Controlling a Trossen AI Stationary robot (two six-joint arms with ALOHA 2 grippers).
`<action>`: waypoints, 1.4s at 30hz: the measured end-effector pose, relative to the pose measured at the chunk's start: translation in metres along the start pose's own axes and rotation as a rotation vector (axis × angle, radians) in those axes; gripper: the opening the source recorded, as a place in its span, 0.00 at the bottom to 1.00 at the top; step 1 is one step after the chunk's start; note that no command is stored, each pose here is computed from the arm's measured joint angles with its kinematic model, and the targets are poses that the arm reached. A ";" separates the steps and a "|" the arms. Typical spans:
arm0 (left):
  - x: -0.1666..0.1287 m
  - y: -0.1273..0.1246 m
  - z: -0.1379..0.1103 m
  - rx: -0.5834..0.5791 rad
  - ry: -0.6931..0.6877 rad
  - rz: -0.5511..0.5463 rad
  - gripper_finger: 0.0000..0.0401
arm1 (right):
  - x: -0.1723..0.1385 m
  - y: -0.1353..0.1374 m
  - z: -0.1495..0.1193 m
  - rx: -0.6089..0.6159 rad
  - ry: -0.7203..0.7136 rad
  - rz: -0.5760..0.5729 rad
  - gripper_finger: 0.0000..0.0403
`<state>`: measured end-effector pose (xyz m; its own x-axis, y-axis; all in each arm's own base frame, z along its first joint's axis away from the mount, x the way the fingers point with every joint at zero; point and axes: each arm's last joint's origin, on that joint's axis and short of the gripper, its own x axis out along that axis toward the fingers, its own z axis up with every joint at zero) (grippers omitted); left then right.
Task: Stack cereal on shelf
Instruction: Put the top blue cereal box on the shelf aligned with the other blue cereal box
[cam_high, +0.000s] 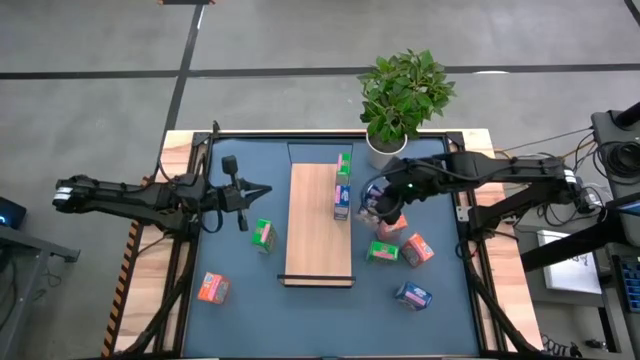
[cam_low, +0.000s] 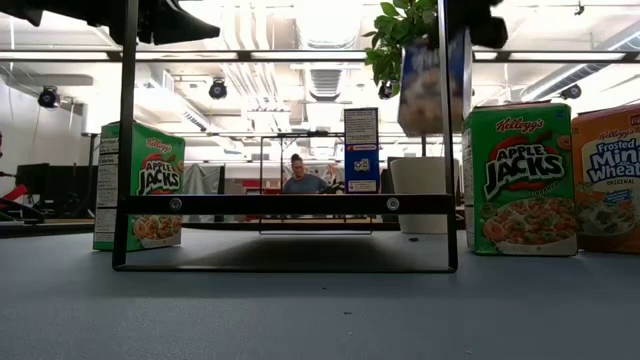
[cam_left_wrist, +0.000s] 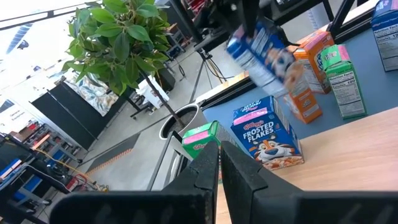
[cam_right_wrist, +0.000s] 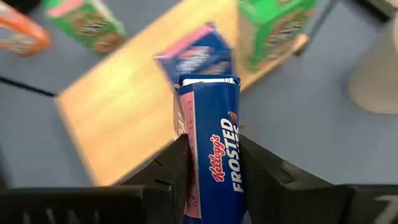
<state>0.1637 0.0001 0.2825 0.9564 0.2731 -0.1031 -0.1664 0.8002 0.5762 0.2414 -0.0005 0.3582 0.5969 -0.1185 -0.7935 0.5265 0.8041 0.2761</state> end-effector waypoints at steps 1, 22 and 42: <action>0.000 0.000 0.000 0.000 0.000 0.000 0.00 | -0.002 0.003 -0.001 0.000 0.000 0.014 0.26; 0.002 0.000 0.001 -0.008 -0.008 0.002 0.00 | 0.049 0.080 0.002 -0.096 -0.186 0.255 0.24; 0.001 0.000 0.002 -0.025 -0.014 0.005 0.00 | 0.139 0.128 0.052 -0.480 -0.079 -0.145 0.24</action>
<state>0.1649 -0.0001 0.2839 0.9589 0.2696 -0.0885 -0.1769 0.8117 0.5566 0.4232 0.0560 0.3110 0.5919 -0.2775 -0.7567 0.2807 0.9510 -0.1292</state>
